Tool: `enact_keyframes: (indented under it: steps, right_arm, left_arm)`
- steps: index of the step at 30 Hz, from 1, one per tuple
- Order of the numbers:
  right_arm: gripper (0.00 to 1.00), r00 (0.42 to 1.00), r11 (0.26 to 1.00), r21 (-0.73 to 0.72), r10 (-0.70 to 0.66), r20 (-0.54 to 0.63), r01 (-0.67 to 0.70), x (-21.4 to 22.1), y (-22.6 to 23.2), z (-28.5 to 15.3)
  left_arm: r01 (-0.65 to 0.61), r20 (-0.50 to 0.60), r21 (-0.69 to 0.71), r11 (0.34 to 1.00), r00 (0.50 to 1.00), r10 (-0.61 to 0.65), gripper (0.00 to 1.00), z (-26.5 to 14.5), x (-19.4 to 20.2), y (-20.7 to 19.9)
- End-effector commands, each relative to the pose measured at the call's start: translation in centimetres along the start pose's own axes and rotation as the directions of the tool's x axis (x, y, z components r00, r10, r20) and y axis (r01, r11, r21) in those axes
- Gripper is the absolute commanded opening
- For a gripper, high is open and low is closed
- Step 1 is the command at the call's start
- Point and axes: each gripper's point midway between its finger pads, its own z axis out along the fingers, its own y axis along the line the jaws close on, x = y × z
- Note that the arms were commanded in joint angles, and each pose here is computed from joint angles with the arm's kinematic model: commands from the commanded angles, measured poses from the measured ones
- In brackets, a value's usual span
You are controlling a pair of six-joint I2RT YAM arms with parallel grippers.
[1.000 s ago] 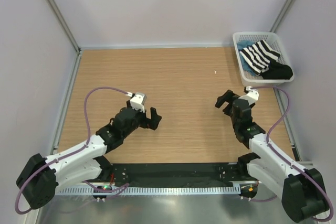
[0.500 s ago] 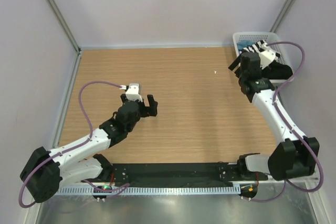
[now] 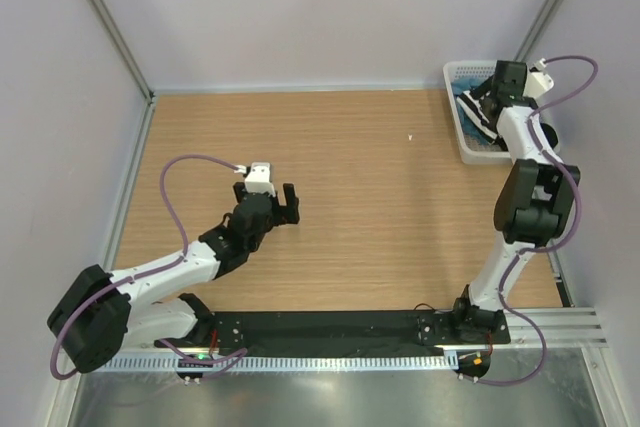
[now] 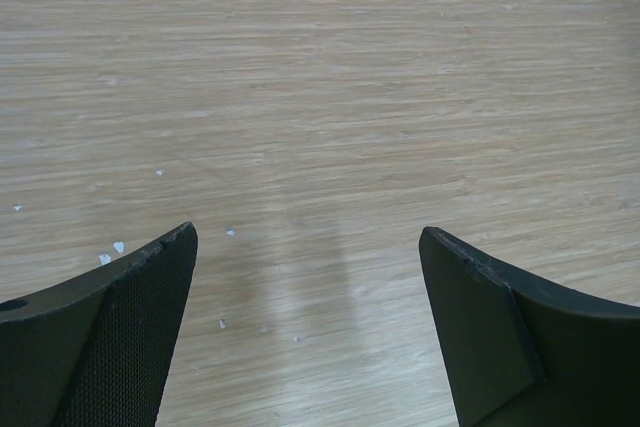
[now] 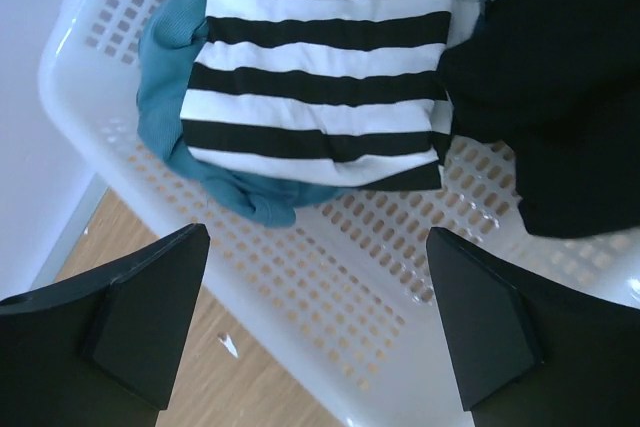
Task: Fold and stack the tank tops
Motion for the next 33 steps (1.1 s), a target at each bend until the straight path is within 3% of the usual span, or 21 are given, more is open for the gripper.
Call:
enact_keyframes:
  steps: [1,6,8,9,10,11,13,14,16,20,22,23,26,30,33]
  right_arm:
    - [0.97,0.994,0.992,-0.069,0.104,-0.017,-0.105,-0.6,2.9,2.0]
    - [0.97,0.988,0.988,-0.059,0.142,-0.055,-0.145,2.5,4.0,7.9]
    - [0.90,0.988,0.988,-0.062,0.139,-0.070,-0.143,3.3,4.2,9.1]
    - [0.80,0.988,0.988,-0.068,0.132,-0.076,-0.137,3.6,4.4,9.6]
    - [0.59,0.989,0.991,-0.053,0.120,-0.089,-0.125,4.5,4.1,10.6]
    - [0.49,0.990,0.991,-0.060,0.117,-0.081,-0.122,4.1,4.4,10.6]
    - [0.40,0.993,0.992,-0.065,0.105,-0.060,-0.108,3.3,4.5,10.2]
    - [0.20,0.994,0.993,-0.062,0.101,-0.048,-0.104,2.9,4.4,10.0]
    - [0.01,0.996,0.994,-0.069,0.088,0.000,-0.088,0.8,4.9,7.9]
    - [0.01,0.978,0.997,-0.065,0.064,0.198,-0.052,-4.9,5.3,1.5]
    - [0.01,0.970,0.996,-0.080,0.065,0.236,-0.047,-5.5,5.1,-1.0]
    - [0.01,0.954,0.989,-0.132,0.099,0.282,-0.063,-7.5,5.9,-4.3]
    - [0.01,0.933,0.962,-0.264,0.161,0.321,-0.075,-8.7,6.8,-10.3]
    - [0.01,0.932,0.913,-0.406,0.110,0.346,0.043,-7.4,10.1,-18.3]
    - [0.01,0.946,0.901,-0.430,0.090,0.312,0.056,-7.5,10.2,-20.5]
  left_arm:
    - [0.030,0.071,-0.025,0.999,0.997,-0.028,0.93,0.3,-2.5,-0.2]
    - [0.030,0.059,-0.014,0.999,0.998,-0.029,0.92,0.5,-2.3,-0.5]
    - [0.028,0.053,0.001,1.000,0.998,-0.028,0.92,0.6,-2.2,-0.9]
    - [0.027,0.049,0.003,1.000,0.998,-0.027,0.92,0.6,-2.1,-0.9]
    - [0.023,0.048,0.002,1.000,0.999,-0.023,0.92,0.8,-2.1,-1.0]
    - [0.022,0.049,-0.001,1.000,0.999,-0.022,0.92,0.9,-2.2,-1.0]
    - [0.016,0.042,-0.006,1.000,0.999,-0.016,0.92,0.9,-2.2,-1.0]
    - [0.014,0.041,-0.008,1.000,0.999,-0.014,0.92,1.0,-2.2,-1.0]
    - [0.012,0.040,-0.008,1.000,0.999,-0.012,0.91,1.0,-2.1,-1.0]
    - [0.007,0.035,0.008,1.000,0.999,-0.007,0.91,1.0,-2.1,-1.3]
    - [0.005,0.037,0.010,1.000,0.999,-0.005,0.91,0.9,-2.1,-1.4]
    - [0.002,0.039,0.009,1.000,0.999,-0.003,0.91,0.9,-2.2,-1.3]
    - [-0.004,0.045,0.003,1.000,0.999,0.004,0.91,0.9,-2.2,-1.1]
    - [-0.012,0.041,0.006,1.000,0.999,0.012,0.90,0.8,-2.0,-1.1]
    - [-0.017,0.041,-0.005,1.000,0.999,0.017,0.91,0.6,-1.9,-0.8]
